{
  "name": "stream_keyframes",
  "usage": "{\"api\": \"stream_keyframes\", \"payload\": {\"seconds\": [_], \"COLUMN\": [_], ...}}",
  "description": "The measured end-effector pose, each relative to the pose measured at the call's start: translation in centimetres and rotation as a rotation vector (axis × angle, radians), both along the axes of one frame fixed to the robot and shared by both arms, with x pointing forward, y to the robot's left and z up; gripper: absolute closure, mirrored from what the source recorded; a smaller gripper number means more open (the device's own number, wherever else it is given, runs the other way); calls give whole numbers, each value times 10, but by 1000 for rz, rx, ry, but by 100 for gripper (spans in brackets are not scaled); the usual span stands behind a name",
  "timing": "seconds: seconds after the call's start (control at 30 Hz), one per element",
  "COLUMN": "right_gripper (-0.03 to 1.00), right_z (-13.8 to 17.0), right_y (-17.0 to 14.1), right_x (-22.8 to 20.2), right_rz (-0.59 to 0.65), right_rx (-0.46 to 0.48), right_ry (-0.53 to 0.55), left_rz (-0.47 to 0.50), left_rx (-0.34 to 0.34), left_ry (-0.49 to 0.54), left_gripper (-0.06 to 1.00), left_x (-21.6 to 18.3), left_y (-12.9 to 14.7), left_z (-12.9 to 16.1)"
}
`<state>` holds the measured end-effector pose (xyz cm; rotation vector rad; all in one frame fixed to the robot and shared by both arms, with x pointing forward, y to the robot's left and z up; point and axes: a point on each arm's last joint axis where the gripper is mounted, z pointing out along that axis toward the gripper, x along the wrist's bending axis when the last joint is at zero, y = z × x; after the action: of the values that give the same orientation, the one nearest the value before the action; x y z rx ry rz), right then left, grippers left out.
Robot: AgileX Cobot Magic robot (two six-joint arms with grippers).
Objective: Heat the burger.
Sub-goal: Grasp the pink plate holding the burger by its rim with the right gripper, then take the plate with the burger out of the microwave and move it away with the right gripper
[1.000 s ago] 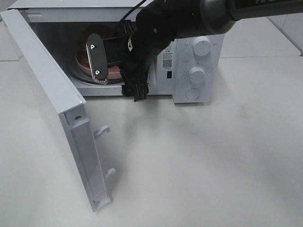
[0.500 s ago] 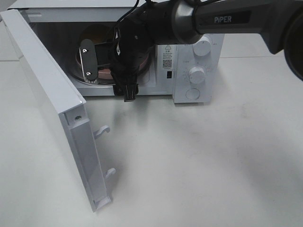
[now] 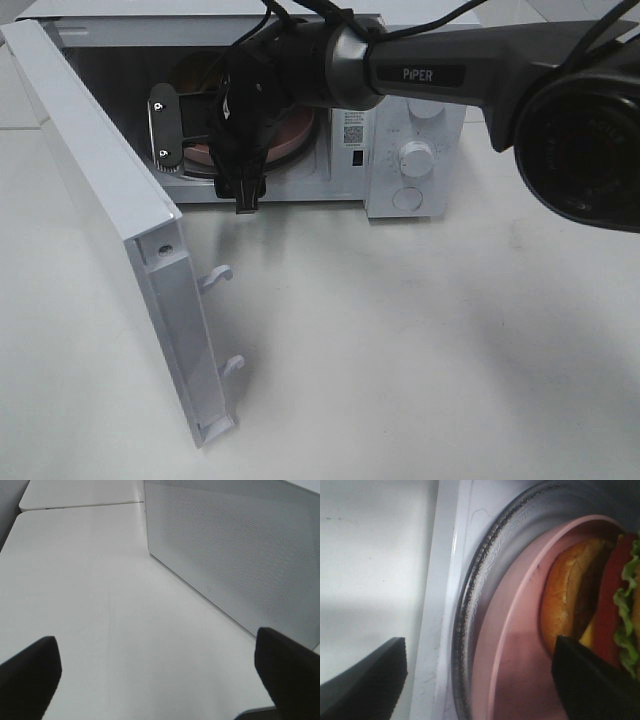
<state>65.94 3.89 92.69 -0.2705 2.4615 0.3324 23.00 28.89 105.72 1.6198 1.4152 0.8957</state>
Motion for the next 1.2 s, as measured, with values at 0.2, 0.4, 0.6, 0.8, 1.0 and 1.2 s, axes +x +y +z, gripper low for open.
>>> {"api": "stream_keyframes", "payload": {"seconds": [0.2,0.4,0.6,0.8,1.0,1.2], "right_gripper": [26,47,87,87,87,87], "right_z": [-13,-22,-18,-17,-12,-4], "right_y": [-1,-6,-5,-5,-7,-12], "right_x": [2,6,6,5,3,-2], "right_rz": [-31,-59,-80,-81,-89,-71], "right_rx": [4,2,27,24,9,-31], "right_ry": [34,61,67,70,85,100], "left_rz": [0,0,0,1,1,1], "left_rx": [0,0,0,1,1,1], "left_ry": [0,0,0,0,0,0], "left_gripper": [-2,-2,-2,-2,-2,-2], "left_x": [0,0,0,0,0,0], "left_y": [0,0,0,0,0,0], "left_z": [0,0,0,0,0,0]}}
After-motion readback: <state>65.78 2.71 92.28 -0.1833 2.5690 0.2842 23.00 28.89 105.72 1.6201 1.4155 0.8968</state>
